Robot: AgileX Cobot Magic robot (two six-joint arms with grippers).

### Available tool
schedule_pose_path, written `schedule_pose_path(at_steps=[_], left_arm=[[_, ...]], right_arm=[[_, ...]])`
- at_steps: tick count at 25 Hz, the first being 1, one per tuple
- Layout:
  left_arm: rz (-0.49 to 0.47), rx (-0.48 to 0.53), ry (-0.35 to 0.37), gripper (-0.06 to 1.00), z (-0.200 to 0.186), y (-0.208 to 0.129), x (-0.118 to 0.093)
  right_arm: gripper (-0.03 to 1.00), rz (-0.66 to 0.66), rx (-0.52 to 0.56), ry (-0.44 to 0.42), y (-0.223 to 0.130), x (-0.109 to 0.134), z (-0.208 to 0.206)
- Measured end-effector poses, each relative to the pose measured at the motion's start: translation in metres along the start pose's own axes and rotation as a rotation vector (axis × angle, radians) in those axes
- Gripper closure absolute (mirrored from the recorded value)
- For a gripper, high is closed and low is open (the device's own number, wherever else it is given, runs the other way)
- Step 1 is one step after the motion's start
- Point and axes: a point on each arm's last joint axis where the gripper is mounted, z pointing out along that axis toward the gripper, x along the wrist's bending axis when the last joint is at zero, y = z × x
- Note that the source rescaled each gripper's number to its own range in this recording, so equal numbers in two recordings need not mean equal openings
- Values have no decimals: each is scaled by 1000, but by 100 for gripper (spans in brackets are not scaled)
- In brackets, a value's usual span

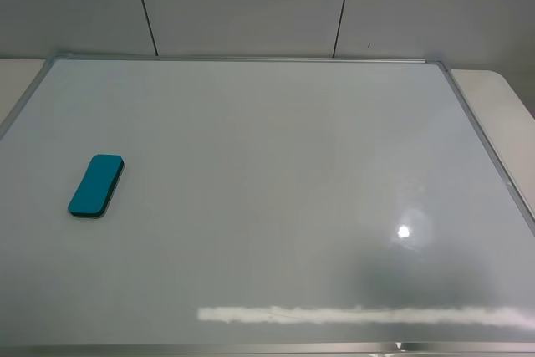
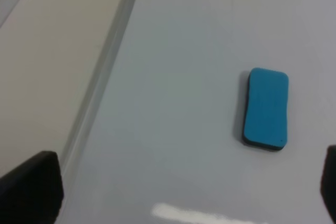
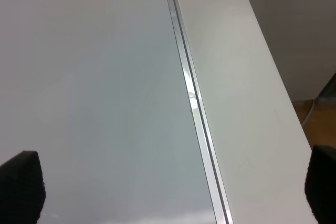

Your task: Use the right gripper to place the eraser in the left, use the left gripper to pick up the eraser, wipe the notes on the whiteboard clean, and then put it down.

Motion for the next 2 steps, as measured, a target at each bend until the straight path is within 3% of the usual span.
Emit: schedule_pose_path(at_steps=[2], left_arm=[[0, 0, 0, -5, 0, 0, 0]], right_arm=[[-3, 0, 0, 0, 0, 0, 0]])
